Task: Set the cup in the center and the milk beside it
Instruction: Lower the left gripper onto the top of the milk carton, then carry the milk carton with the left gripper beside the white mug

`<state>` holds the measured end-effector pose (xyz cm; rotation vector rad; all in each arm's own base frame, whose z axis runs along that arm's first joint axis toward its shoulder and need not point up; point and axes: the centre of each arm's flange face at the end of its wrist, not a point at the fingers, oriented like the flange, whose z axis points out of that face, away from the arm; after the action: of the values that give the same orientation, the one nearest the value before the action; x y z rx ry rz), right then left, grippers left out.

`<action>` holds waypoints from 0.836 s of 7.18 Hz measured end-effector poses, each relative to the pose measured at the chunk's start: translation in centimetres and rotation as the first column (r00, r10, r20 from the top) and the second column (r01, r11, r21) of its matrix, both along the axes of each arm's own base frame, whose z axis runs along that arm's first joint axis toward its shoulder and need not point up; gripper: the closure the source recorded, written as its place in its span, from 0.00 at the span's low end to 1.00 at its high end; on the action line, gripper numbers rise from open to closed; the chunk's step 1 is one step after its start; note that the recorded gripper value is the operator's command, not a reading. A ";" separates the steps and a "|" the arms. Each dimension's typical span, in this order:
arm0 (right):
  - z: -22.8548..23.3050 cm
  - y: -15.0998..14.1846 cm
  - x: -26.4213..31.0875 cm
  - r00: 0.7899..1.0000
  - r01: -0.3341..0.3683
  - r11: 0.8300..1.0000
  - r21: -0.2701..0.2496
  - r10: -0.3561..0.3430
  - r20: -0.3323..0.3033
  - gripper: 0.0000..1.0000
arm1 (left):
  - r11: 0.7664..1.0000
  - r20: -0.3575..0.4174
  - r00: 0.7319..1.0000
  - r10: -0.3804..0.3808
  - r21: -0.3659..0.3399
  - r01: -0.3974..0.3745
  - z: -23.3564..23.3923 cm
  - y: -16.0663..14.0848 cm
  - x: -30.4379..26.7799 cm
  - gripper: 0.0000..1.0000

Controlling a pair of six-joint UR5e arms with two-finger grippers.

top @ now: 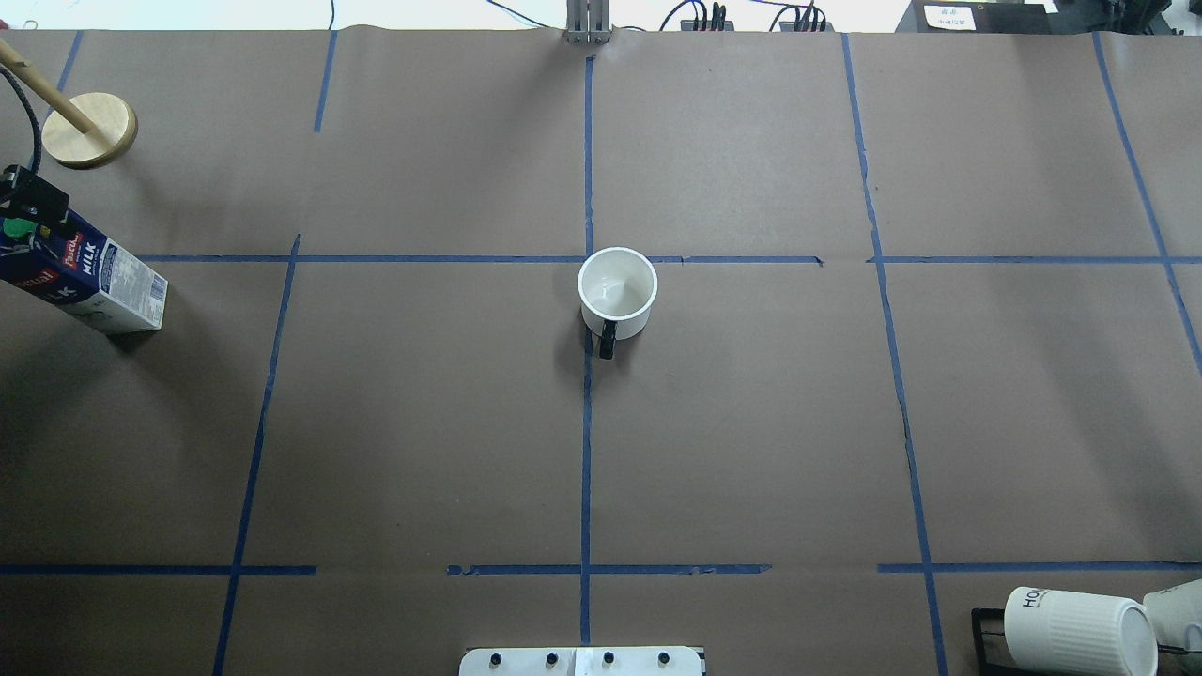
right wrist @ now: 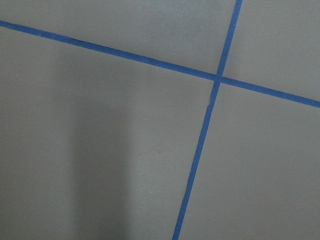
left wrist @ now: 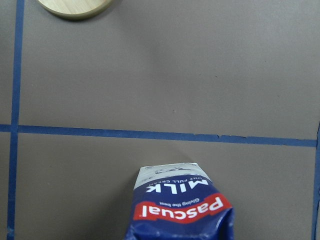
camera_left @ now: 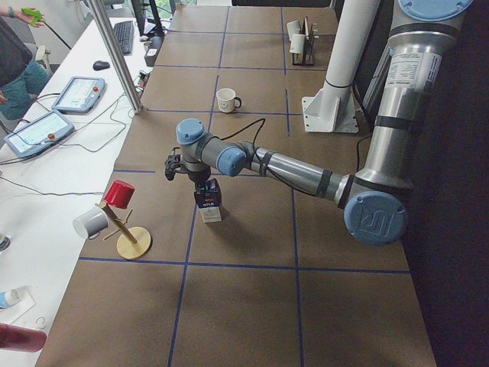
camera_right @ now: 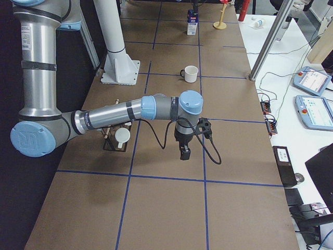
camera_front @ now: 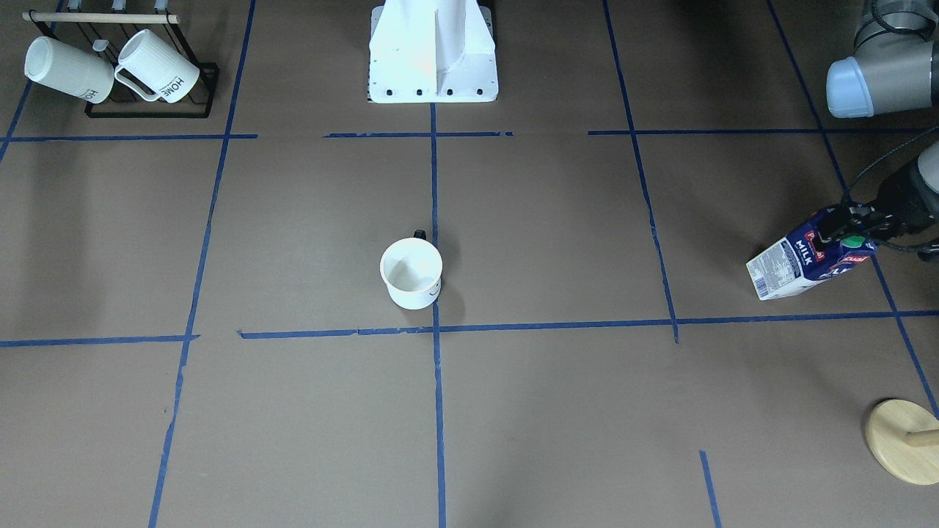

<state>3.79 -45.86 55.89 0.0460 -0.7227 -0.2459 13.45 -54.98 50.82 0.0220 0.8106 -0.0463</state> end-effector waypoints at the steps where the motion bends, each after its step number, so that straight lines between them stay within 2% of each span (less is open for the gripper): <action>1: 0.0 0.0 0.0 1.000 0.000 1.000 -0.001 0.000 0.000 0.00 | 1.000 0.000 1.000 -0.001 0.011 0.001 -0.2 0.0 0.0 0.68; 4: 0.2 0.1 0.1 1.000 0.000 1.000 -0.004 0.000 0.000 0.00 | 0.999 -0.009 1.000 -0.004 0.037 0.004 -2.9 0.0 0.1 0.68; 6: 0.2 0.2 0.1 1.000 0.000 1.000 -0.004 0.000 0.001 0.00 | 0.999 -0.010 1.000 0.008 0.034 -0.008 -10.5 -1.0 1.5 0.68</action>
<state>3.86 -45.66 56.12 0.0420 -0.7239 -0.2439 14.94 -56.01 40.27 0.0504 0.8212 -0.0254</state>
